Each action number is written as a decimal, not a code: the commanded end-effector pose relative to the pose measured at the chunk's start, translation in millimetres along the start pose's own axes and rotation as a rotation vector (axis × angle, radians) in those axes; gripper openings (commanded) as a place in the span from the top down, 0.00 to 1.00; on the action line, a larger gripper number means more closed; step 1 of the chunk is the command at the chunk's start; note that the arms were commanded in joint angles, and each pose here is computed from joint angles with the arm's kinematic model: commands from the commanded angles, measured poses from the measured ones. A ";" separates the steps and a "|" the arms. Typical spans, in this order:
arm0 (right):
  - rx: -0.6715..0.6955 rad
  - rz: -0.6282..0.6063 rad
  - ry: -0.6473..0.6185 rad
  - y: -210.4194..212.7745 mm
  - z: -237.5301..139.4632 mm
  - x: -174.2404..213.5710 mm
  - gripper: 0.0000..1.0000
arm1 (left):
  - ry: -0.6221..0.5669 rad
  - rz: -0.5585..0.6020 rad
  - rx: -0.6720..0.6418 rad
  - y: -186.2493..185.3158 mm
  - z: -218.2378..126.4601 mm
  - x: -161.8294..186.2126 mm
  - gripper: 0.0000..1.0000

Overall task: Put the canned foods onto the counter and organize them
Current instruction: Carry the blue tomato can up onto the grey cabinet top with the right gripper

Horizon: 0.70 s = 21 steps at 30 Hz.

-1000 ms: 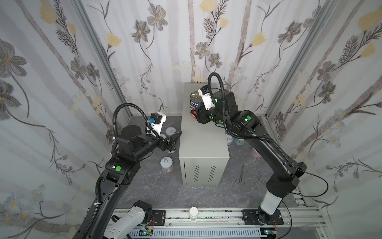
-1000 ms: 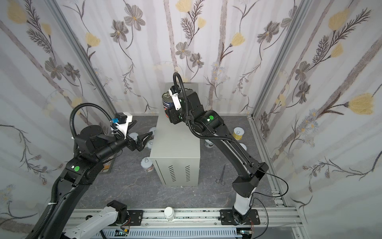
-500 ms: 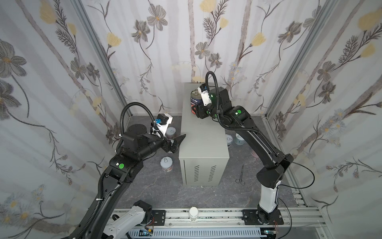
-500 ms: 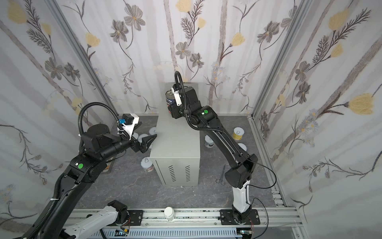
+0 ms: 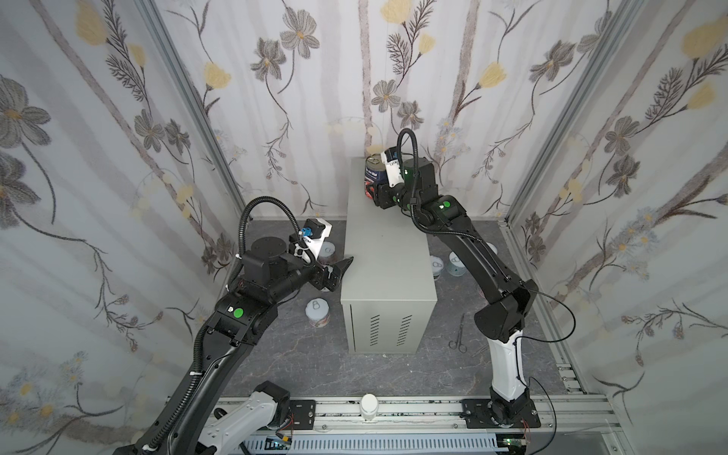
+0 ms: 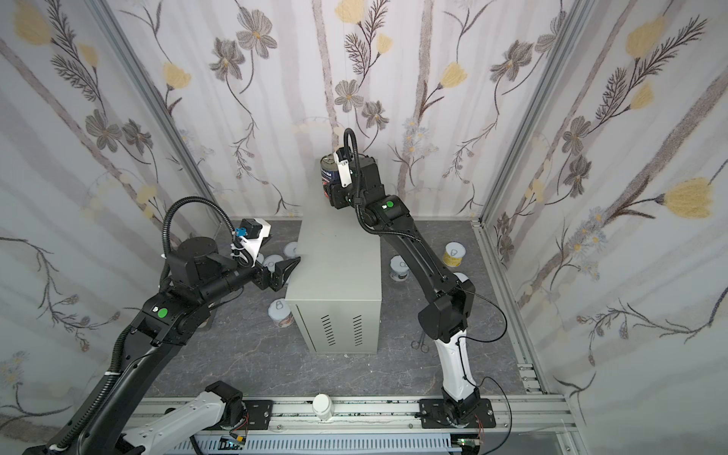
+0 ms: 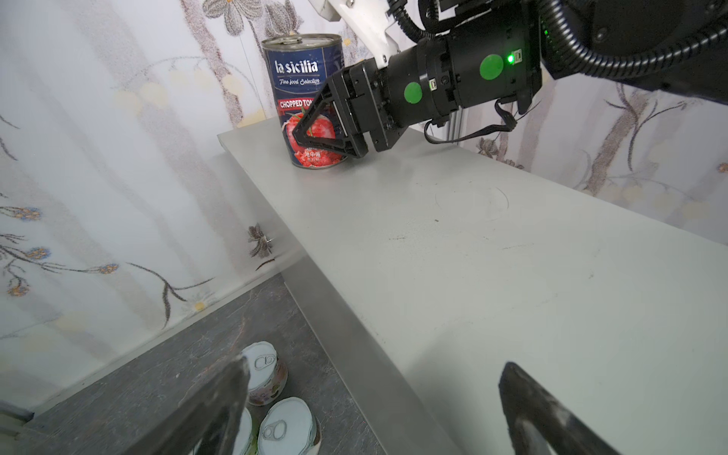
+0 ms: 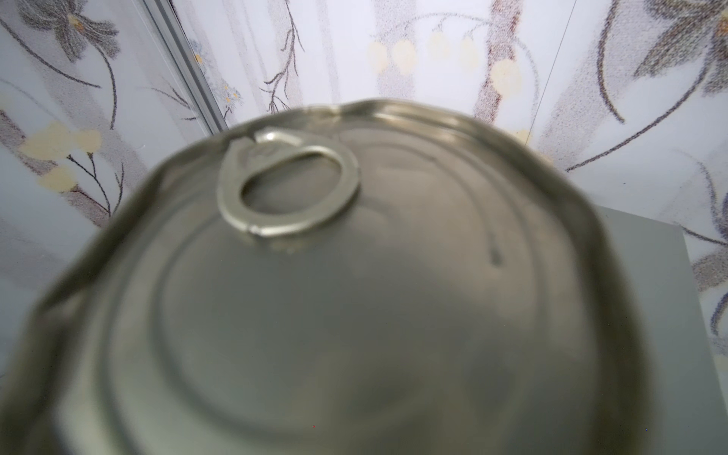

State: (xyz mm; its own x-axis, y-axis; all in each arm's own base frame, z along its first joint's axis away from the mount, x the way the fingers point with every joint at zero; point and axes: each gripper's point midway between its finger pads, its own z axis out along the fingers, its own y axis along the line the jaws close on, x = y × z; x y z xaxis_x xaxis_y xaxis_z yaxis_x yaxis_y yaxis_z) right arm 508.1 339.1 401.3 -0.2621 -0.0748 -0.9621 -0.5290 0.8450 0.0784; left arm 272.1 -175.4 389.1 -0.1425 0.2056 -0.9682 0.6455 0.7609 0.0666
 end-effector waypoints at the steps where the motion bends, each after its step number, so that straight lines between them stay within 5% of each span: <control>1: 0.071 -0.004 -0.068 -24.7 2.4 -17.0 0.62 | -0.011 0.024 -0.020 3.8 3.1 -1.2 0.00; 9: 0.155 0.026 -0.134 -84.8 -5.3 -35.9 0.62 | 0.009 0.028 -0.033 7.5 12.5 8.4 0.00; 21: 0.170 0.022 -0.183 -120.9 6.8 -42.6 0.61 | 0.010 0.042 -0.062 12.5 10.0 4.1 0.00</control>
State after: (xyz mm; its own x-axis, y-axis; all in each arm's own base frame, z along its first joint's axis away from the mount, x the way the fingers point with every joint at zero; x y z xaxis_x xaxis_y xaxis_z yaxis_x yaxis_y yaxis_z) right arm 585.2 243.2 407.1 -0.1986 -0.0025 -0.9801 -0.3615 0.9297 0.0709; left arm 285.3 -172.2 376.7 -0.1563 0.2263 -0.9614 0.6094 0.7881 0.0864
